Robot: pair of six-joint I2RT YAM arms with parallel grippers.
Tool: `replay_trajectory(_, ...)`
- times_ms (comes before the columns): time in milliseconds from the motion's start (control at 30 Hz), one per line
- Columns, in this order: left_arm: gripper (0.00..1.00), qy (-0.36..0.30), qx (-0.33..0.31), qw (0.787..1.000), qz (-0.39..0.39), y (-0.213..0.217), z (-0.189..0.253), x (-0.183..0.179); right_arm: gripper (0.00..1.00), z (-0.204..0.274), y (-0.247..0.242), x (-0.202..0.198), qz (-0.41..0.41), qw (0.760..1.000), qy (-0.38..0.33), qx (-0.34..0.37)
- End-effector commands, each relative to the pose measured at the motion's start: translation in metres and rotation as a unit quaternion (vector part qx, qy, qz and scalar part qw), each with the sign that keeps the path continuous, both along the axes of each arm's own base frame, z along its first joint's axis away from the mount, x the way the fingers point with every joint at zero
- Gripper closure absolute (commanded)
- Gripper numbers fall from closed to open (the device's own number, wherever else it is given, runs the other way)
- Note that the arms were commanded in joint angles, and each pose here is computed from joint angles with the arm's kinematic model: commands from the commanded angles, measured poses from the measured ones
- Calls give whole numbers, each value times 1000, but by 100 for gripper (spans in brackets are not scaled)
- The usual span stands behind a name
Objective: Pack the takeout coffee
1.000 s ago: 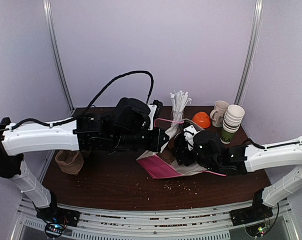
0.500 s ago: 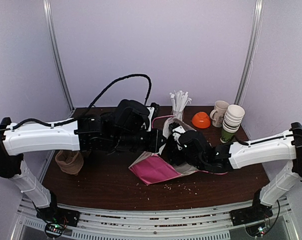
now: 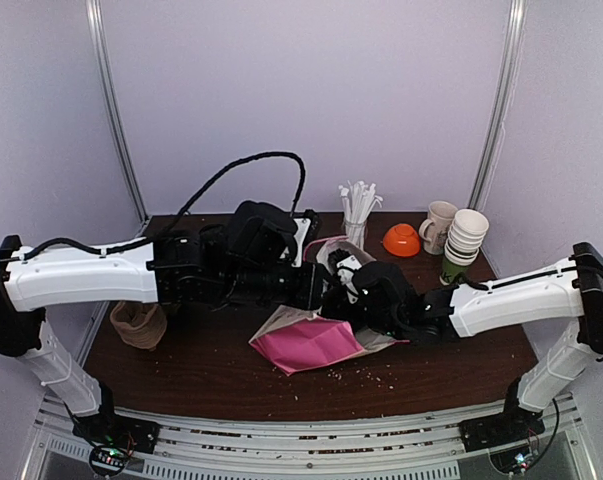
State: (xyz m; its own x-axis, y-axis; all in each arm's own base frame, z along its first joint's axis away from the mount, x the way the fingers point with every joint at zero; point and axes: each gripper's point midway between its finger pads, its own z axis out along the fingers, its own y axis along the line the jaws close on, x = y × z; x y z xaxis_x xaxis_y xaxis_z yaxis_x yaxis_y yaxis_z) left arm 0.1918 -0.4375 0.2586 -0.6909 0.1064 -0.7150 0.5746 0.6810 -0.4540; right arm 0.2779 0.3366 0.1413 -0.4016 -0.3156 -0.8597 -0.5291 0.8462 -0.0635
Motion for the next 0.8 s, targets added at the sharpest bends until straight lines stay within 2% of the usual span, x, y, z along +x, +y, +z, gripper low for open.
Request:
replay_trajectory(0,61,-11,-36,998,-49,-1,34,-20,27,-16,-3,-13,28,999,36,-30)
replay_trajectory(200,36,-17,-40,997,-69,9,48,-30,27,-19,1,-20,56,995,60,-61)
replay_trajectory(333,22,-20,-42,996,-74,22,56,-36,27,-19,5,-21,67,992,71,-78)
replay_trajectory(533,19,-37,-53,996,-55,49,68,-37,27,-23,9,-20,75,989,82,-93)
replay_trajectory(767,20,-52,-56,994,84,111,50,7,27,-21,17,-22,85,987,97,-95)
